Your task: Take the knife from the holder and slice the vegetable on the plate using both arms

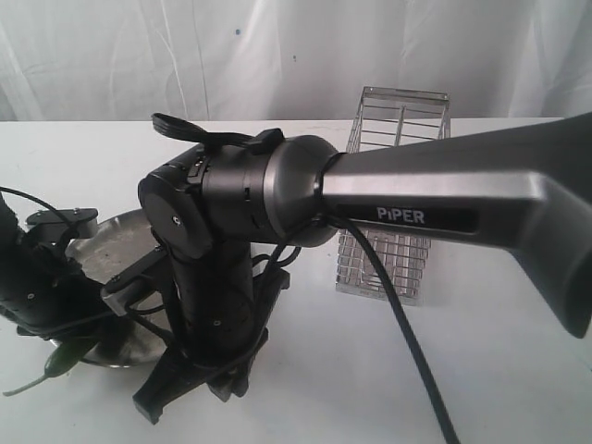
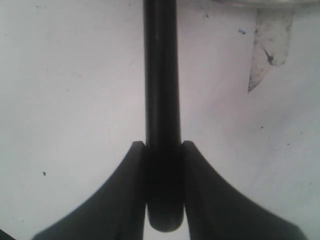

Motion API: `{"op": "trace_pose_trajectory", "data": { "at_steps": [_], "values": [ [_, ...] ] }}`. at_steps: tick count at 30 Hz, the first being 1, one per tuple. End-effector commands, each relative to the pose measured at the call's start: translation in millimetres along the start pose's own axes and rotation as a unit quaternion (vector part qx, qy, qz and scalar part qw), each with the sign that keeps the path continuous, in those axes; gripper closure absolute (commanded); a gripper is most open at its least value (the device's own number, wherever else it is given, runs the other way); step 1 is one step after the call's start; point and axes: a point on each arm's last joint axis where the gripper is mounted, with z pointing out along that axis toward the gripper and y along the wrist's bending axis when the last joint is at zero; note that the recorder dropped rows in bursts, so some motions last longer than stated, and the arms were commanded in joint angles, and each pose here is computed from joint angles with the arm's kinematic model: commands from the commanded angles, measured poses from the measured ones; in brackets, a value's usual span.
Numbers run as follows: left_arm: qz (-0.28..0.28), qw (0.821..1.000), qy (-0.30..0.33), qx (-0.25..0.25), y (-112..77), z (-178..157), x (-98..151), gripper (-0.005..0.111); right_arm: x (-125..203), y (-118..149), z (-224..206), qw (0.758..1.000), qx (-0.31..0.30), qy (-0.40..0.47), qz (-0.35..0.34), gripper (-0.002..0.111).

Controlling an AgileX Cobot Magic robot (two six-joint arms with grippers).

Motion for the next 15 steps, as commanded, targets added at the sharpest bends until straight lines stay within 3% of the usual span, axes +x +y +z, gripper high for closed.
{"op": "trace_pose_trajectory", "data": {
  "at_steps": [1,7,15],
  "values": [
    [-0.015,0.999,0.026,0.011,-0.4,2.5,6.6,0.049,-2.3,-0.6,-3.5,1.0,0.003,-0.013,-0.011,0.108],
    [-0.02,0.999,0.023,0.018,-1.8,1.4,6.3,0.049,-2.3,-2.1,-3.6,1.0,0.012,-0.013,-0.017,0.108],
    [0.02,0.999,-0.024,0.024,-7.7,-25.1,3.5,0.048,-1.8,-3.1,-3.6,1.0,0.017,-0.01,-0.019,0.108]
  ]
}}
